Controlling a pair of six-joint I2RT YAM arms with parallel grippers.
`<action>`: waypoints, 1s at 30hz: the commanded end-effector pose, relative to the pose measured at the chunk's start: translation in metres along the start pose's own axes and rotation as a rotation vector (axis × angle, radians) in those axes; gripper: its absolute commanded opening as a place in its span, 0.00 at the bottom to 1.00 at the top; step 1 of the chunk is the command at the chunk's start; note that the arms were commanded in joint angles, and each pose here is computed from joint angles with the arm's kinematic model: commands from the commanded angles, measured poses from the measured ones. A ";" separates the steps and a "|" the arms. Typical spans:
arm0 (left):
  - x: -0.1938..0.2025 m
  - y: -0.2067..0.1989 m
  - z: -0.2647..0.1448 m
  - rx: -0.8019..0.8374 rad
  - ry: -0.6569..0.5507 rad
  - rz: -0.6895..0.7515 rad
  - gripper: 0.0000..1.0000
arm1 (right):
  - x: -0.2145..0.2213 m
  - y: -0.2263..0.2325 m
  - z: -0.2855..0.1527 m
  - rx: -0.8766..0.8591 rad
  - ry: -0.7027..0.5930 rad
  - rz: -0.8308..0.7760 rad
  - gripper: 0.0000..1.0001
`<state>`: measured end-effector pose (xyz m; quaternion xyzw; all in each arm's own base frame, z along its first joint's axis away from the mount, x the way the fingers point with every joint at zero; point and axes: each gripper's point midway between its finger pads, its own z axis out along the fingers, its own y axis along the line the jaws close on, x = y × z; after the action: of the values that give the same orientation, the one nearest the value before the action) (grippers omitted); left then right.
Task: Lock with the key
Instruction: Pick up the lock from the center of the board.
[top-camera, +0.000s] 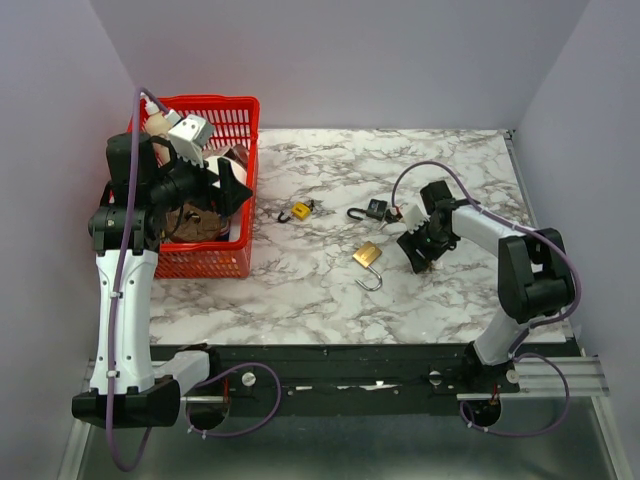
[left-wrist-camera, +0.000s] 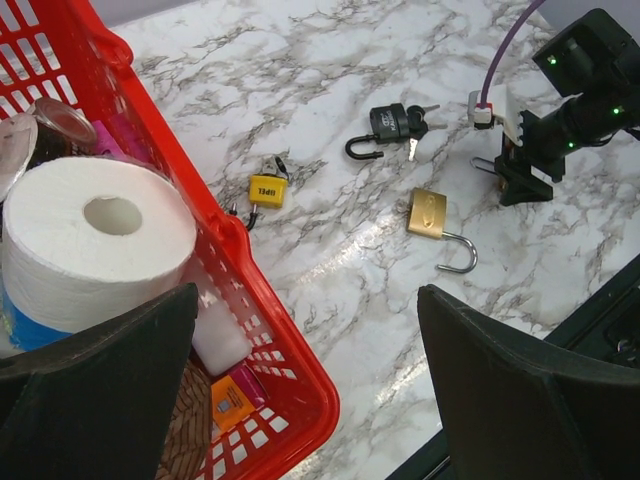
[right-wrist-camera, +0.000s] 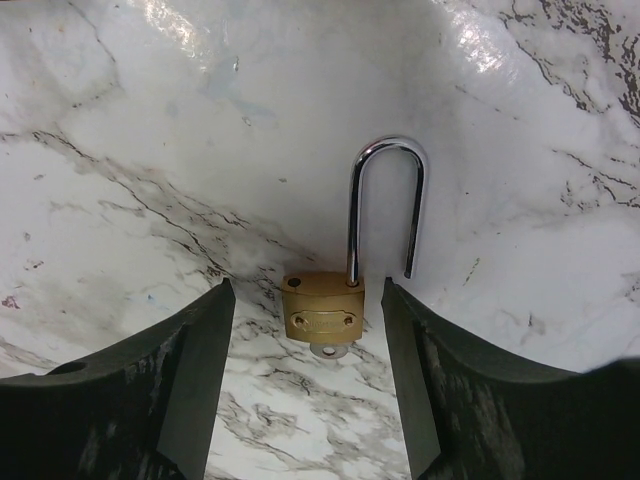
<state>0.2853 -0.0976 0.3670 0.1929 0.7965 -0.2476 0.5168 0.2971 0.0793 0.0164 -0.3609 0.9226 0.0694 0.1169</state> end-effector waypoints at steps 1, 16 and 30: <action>-0.006 -0.008 -0.001 0.033 -0.030 0.025 0.99 | 0.023 0.010 0.010 -0.031 0.059 -0.024 0.69; -0.006 -0.006 0.002 0.033 -0.035 0.014 0.99 | 0.029 -0.002 0.008 0.040 0.055 -0.009 0.62; -0.005 -0.009 0.007 0.058 -0.034 0.008 0.99 | 0.032 0.002 0.000 0.027 0.057 -0.022 0.28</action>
<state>0.2885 -0.1018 0.3667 0.1925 0.7918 -0.2566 0.5198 0.2979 0.0722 0.0154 -0.3707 0.9162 0.0486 0.1443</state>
